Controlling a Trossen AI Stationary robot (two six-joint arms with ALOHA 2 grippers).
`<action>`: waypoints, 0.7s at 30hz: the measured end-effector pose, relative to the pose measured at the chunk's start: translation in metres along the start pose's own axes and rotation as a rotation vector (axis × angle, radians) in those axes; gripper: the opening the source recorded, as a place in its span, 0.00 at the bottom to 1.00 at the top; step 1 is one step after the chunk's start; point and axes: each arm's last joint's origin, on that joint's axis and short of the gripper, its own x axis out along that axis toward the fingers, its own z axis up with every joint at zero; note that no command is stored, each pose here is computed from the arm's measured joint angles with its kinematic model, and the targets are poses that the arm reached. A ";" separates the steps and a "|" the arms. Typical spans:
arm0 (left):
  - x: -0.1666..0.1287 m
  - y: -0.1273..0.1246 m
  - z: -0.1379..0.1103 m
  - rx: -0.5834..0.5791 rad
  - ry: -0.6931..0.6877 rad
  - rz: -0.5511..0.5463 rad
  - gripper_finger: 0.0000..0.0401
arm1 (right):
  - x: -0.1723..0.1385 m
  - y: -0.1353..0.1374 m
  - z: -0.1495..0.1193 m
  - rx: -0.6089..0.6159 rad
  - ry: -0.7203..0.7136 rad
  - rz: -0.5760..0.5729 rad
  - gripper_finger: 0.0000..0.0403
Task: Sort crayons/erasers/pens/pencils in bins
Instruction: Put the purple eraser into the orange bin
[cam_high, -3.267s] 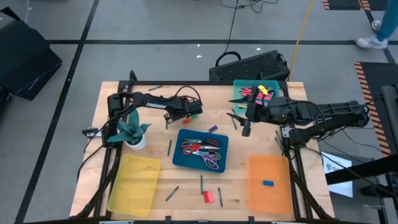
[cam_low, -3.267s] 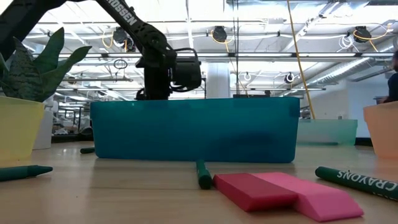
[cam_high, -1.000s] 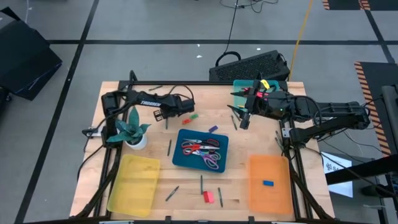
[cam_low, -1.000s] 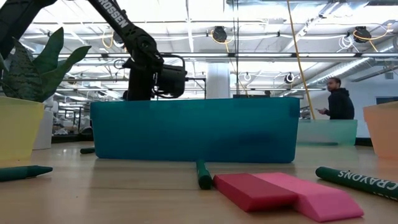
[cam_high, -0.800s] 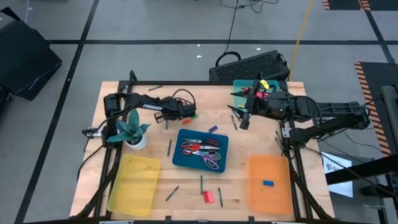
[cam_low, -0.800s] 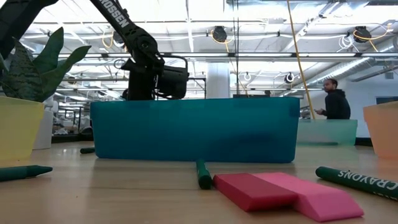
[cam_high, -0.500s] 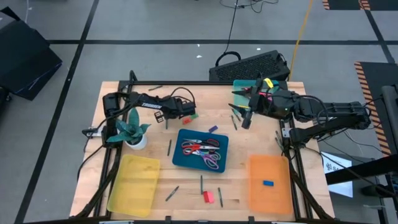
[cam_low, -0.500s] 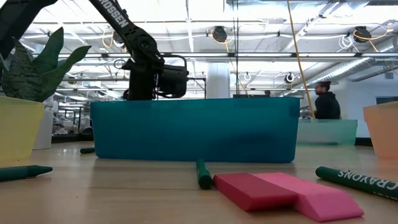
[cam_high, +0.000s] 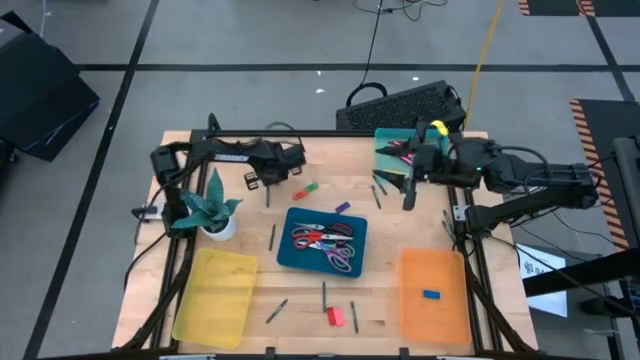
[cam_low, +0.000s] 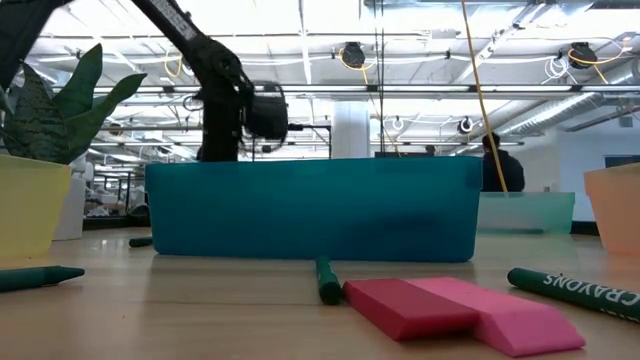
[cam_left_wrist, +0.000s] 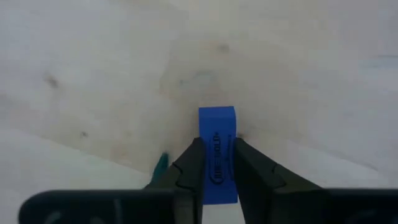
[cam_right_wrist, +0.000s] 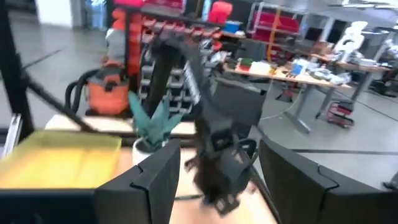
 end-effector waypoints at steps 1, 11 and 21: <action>-0.009 0.001 0.004 0.017 0.004 -0.033 0.18 | 0.003 0.000 -0.003 -0.021 0.021 0.013 0.52; -0.114 0.005 0.027 0.423 0.268 -0.744 0.18 | 0.052 -0.001 -0.040 -0.390 0.240 0.128 0.52; -0.168 -0.006 0.007 0.836 0.400 -1.343 0.18 | 0.123 0.012 -0.073 -0.584 0.221 0.134 0.52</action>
